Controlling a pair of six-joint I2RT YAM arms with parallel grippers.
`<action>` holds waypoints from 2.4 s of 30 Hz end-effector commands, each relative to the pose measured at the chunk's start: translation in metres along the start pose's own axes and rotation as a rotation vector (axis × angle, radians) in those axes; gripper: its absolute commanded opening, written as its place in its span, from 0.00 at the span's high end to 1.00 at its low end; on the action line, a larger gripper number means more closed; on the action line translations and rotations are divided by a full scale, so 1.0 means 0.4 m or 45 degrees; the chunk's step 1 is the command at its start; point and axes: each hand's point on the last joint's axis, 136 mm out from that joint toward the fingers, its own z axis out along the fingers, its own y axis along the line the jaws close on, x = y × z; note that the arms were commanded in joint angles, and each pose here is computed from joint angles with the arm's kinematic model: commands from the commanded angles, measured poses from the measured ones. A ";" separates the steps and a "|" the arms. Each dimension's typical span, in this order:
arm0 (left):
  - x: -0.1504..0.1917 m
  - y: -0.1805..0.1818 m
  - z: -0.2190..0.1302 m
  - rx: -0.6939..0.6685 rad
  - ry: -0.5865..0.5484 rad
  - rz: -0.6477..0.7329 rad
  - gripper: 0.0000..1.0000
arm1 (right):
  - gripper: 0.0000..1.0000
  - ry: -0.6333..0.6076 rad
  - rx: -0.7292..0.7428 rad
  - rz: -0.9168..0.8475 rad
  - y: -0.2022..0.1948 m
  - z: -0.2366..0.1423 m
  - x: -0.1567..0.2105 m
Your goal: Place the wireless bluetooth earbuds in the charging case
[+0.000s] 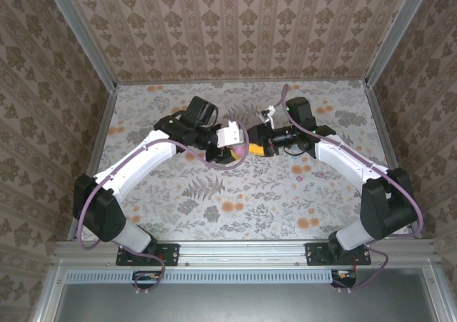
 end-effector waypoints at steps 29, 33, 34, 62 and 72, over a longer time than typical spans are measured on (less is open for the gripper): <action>0.018 0.011 -0.015 -0.039 0.099 0.054 0.55 | 0.83 0.050 0.083 0.029 -0.013 0.043 0.011; 0.009 0.041 -0.021 -0.133 0.074 0.024 0.21 | 0.85 0.018 0.017 0.033 0.000 0.039 -0.008; 0.007 0.055 -0.026 -0.170 0.063 -0.002 0.18 | 0.85 0.001 -0.009 0.032 0.005 0.034 -0.018; 0.123 0.239 -0.208 -0.691 -0.540 -1.083 0.23 | 0.82 -0.405 0.370 0.429 -0.395 0.048 -0.071; 0.209 0.175 -0.110 -0.595 -0.371 -1.449 0.24 | 0.77 -0.439 0.490 0.504 -0.497 0.073 -0.009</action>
